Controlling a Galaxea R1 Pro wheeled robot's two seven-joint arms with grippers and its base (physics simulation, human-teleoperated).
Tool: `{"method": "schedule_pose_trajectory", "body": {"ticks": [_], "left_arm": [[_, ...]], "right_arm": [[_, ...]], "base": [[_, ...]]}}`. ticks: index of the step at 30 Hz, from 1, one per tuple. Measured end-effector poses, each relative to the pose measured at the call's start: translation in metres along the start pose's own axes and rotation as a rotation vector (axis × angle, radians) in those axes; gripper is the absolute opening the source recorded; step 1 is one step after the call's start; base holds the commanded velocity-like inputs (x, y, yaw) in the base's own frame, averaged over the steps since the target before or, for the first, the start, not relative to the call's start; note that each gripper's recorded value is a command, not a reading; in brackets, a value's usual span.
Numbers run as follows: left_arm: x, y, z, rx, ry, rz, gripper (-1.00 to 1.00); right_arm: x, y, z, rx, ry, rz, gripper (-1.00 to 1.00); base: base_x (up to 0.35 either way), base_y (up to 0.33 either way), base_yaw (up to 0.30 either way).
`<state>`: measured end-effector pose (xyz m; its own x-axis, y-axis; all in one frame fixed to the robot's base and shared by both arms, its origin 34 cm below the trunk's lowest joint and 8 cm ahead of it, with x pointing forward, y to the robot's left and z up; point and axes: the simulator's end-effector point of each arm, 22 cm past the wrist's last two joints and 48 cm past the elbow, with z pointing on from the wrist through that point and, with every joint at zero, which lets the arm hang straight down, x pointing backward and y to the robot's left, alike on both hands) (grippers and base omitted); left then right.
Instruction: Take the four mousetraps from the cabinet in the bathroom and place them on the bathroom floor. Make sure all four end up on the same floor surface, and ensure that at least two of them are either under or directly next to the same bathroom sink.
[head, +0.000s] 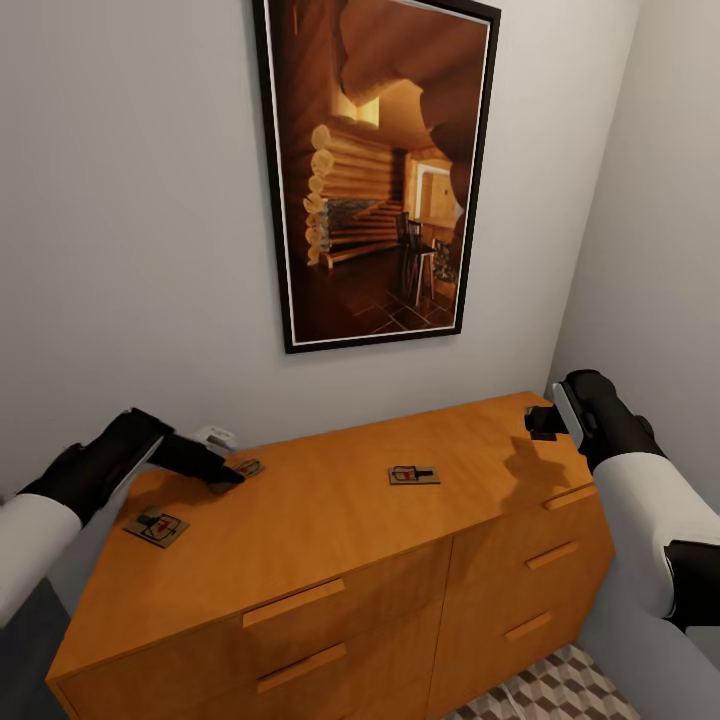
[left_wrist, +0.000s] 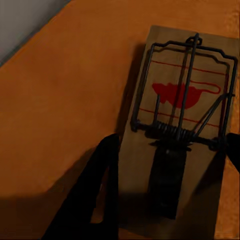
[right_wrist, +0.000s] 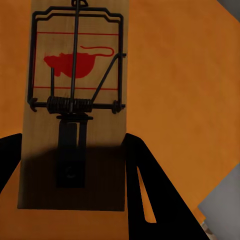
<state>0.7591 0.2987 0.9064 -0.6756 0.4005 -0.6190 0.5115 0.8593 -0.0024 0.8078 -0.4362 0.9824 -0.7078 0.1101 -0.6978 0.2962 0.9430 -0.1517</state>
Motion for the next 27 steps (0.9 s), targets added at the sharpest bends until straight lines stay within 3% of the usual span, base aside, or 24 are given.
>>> {"method": "schedule_pose_trajectory", "body": {"ticks": [3,7,27], "left_arm": [[-0.027,-0.027,-0.018,0.051,-0.044,0.057,-1.00],[-0.036,-0.042,-0.032,0.065,-0.041,0.060,-1.00],[-0.048,-0.055,-0.044,0.072,-0.058,0.085,-1.00]], "right_arm": [[0.000,0.000,0.000,0.000,0.000,0.000,-1.00],[0.000,0.000,0.000,-0.001,0.000,0.000,-1.00],[0.000,0.001,0.001,-0.001,0.001,0.000,-1.00]], "base": [[0.000,0.000,0.000],[0.000,0.000,0.000],[-0.036,0.000,0.000]]}}
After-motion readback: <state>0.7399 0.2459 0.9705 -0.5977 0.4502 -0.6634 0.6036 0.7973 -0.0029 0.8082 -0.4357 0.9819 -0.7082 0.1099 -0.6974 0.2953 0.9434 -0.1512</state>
